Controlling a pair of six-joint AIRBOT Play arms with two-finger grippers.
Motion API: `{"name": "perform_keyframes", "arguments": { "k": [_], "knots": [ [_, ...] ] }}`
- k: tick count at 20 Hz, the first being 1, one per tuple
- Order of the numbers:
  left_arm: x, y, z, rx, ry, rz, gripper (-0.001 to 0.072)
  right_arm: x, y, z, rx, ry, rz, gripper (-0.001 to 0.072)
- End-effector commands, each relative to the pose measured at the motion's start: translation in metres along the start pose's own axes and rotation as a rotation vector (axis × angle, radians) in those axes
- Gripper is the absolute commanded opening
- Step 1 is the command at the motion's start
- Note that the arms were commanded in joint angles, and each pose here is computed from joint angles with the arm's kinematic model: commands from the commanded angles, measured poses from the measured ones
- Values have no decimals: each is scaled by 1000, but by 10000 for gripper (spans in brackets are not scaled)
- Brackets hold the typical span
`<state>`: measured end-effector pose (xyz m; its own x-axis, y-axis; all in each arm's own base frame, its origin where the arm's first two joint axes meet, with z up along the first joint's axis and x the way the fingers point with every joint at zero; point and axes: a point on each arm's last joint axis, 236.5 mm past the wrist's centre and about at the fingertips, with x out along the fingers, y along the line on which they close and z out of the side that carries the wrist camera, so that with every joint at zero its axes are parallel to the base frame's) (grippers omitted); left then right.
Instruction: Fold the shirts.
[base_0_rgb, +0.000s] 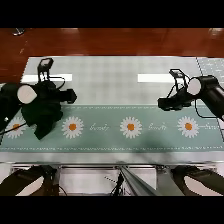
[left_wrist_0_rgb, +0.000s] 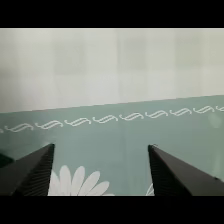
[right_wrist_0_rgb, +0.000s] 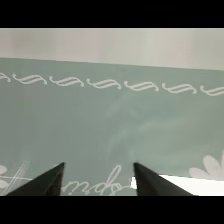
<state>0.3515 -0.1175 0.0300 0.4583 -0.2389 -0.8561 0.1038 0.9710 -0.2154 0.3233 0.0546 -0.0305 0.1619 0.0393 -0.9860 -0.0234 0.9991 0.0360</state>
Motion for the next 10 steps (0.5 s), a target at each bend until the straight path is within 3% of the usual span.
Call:
{"name": "perform_keyframes", "arguments": {
  "k": [1,6,10],
  "knots": [
    [-51,5,11,142,75,52,701,-21,-22,-6,-41,1,-93,557],
    [-145,52,27,216,-4,303,700,-99,-13,4,5,-306,-20,559],
    [-167,145,16,30,-116,637,701,-97,20,-43,56,-330,162,559]
  ]
}}
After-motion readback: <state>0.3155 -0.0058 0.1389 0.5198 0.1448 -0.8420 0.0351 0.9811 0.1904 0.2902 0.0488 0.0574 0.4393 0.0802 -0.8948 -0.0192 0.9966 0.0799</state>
